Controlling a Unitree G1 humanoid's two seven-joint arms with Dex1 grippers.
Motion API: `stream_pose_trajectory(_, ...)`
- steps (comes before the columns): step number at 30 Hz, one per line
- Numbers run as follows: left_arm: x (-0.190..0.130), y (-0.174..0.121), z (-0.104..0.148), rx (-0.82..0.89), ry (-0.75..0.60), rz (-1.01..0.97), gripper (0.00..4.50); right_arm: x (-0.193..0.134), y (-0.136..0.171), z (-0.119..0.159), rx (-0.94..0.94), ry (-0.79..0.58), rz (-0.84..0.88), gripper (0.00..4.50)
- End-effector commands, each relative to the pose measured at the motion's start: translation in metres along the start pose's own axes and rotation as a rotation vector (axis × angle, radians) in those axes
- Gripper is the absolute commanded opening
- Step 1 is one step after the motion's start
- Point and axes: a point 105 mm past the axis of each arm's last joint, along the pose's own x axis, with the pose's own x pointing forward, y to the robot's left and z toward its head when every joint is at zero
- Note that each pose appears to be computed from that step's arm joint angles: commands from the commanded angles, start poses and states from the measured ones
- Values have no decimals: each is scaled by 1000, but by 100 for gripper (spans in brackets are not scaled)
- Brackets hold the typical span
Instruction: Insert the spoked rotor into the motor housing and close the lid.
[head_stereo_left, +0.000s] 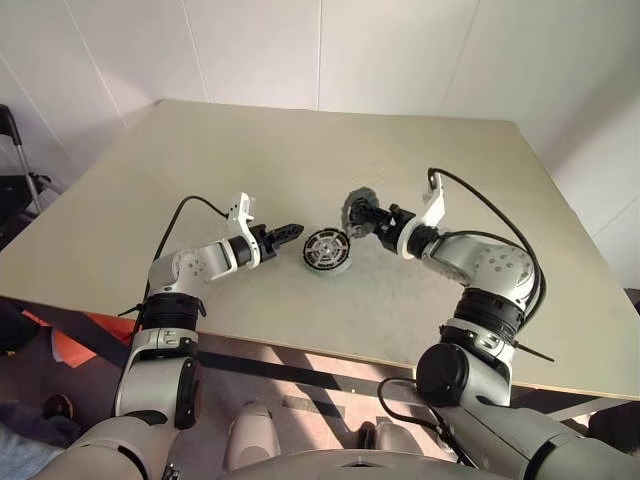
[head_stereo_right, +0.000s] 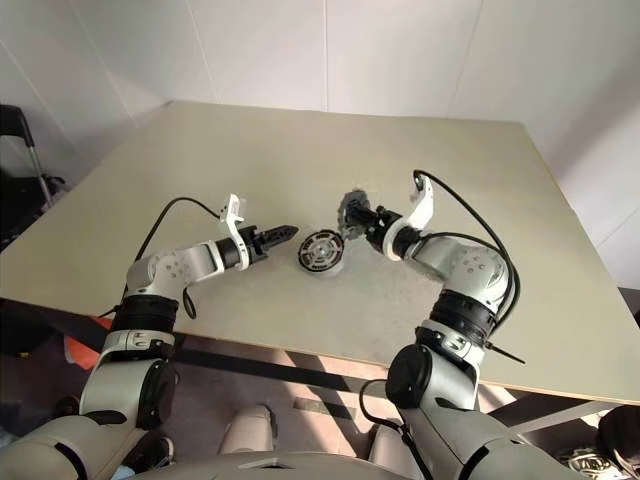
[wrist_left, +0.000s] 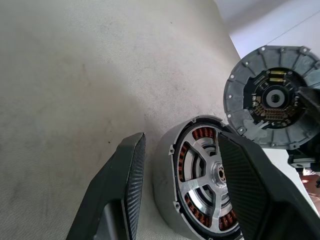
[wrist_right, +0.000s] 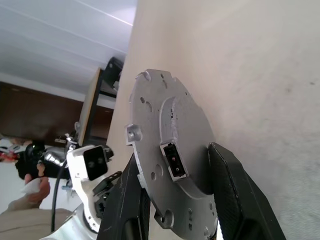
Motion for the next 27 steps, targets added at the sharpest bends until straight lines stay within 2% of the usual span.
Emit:
stream_pose_trajectory(1, 0, -5, 8, 27, -20, -15, 244, 0, 35, 5, -83, -7, 122, 196)
stream_pose_trajectory(18, -6, 2, 14, 26, -42, 12, 244, 7, 17, -13, -203, 68, 15, 196)
stream_pose_trajectory(27, -5, 4, 13, 24, -33, 19, 244, 3, 30, -19, -416, 76, 54, 196)
